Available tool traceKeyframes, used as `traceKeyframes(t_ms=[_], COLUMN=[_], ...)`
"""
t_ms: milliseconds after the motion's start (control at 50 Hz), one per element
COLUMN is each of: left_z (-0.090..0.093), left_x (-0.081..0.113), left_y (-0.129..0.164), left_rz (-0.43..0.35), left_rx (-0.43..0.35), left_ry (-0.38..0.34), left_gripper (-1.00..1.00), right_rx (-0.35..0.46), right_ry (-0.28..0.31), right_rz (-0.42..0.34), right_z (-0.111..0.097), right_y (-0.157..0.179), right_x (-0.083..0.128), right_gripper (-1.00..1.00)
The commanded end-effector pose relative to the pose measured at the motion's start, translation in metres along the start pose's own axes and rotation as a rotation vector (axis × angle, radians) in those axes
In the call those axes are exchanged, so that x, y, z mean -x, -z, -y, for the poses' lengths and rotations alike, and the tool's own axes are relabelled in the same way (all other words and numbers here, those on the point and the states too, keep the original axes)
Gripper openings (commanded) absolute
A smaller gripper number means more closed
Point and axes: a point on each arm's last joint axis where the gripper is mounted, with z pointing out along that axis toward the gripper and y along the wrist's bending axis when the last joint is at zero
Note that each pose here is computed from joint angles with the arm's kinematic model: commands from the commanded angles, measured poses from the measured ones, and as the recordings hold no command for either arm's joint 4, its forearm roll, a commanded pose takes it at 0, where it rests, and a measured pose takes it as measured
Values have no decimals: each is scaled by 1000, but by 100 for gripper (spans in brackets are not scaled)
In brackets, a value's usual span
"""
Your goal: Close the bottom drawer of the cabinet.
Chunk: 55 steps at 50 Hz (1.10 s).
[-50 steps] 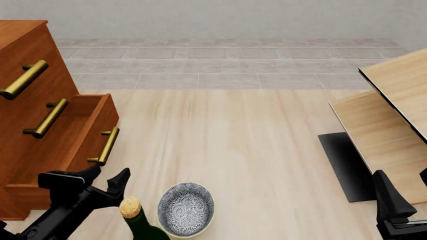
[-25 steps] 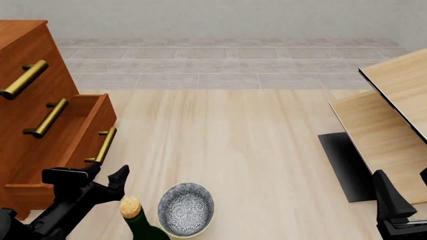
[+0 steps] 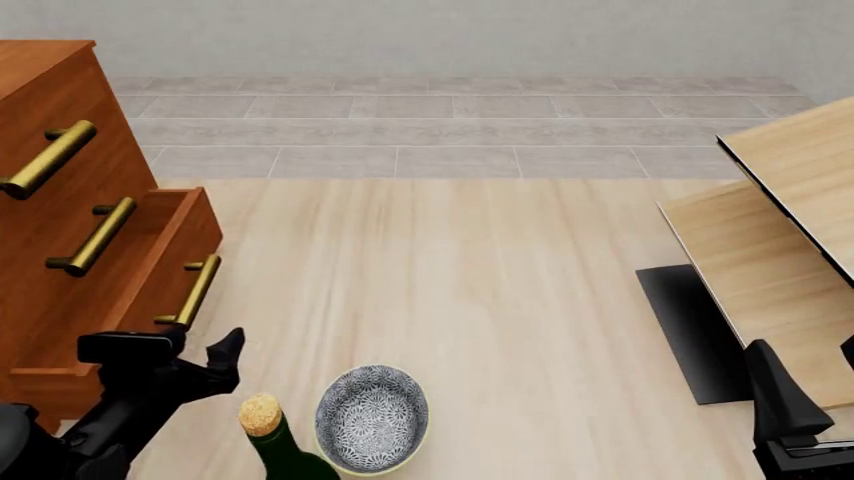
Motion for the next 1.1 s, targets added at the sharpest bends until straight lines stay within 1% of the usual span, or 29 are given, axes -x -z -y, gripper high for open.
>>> traceKeyframes(t_ms=[20, 320, 340, 500, 620, 820, 920, 1100], left_z=[-10, -21, -23, -30, -34, -40, -44, -49], left_x=[-1, -2, -2, -2, -3, -3, -3, -3], left_y=[-2, -6, -6, -7, -8, -9, -10, -10], left_rz=[-8, -12, -13, -12, -13, -16, -16, -14], left_rx=[49, 99, 112, 144, 159, 187, 202, 224], left_ry=[5, 7, 10, 17, 26, 15, 24, 19], left_gripper=[100, 100, 100, 100, 100, 100, 100, 100], right_rx=[0, 0, 0, 2, 2, 4, 5, 5], right_ry=[1, 2, 2, 3, 2, 3, 4, 3], right_rz=[1, 3, 3, 4, 3, 3, 4, 4], right_z=[0, 0, 0, 0, 0, 0, 0, 0], right_y=[0, 0, 0, 0, 0, 0, 0, 0], right_x=[0, 0, 0, 0, 0, 0, 0, 0], right_gripper=[100, 100, 100, 100, 100, 100, 100, 100])
